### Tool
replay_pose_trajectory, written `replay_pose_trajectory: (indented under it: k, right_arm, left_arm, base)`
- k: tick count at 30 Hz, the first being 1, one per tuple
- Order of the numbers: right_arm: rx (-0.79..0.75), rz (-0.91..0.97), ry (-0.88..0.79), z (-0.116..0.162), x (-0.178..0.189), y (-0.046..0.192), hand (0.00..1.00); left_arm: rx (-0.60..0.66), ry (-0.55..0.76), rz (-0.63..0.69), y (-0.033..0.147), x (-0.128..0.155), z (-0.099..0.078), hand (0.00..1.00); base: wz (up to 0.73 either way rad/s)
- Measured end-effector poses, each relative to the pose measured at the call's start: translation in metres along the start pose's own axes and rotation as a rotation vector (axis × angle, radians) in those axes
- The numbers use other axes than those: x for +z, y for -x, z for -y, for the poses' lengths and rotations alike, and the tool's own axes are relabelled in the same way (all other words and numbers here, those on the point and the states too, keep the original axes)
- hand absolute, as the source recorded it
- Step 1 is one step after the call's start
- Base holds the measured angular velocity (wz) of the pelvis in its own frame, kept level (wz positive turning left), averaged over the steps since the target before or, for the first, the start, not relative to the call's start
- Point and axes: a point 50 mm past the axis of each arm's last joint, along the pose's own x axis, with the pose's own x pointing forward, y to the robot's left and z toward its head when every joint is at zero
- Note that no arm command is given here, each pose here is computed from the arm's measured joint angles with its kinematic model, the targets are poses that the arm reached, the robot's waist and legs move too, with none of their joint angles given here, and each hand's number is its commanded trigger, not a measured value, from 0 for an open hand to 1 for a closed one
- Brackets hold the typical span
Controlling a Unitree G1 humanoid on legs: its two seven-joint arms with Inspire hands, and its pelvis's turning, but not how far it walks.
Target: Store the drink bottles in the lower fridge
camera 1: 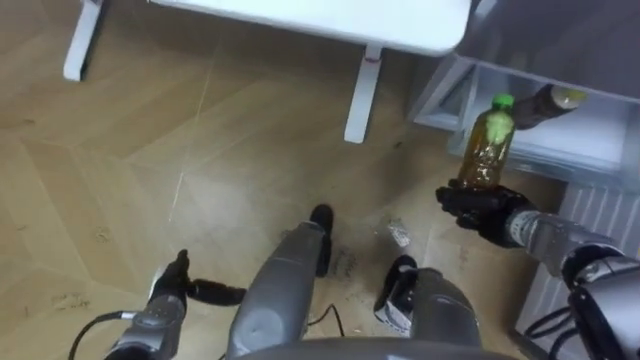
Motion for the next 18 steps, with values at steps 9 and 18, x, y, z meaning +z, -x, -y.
replay_pose_trajectory:
  k: [9,18]
  right_arm:
    - [0.063,0.199,-0.305,-0.001,0.051,0.006,1.0]
    - [0.09,0.342,-0.481,0.0,0.092,0.016,1.0]
  left_arm:
    - [0.001,-0.021,0.003,0.0,0.005,-0.004,0.0]
    - [0.019,-0.008,0.016,0.0,0.01,-0.009,0.0]
  base:
    - [0.02]
    - [0.0]
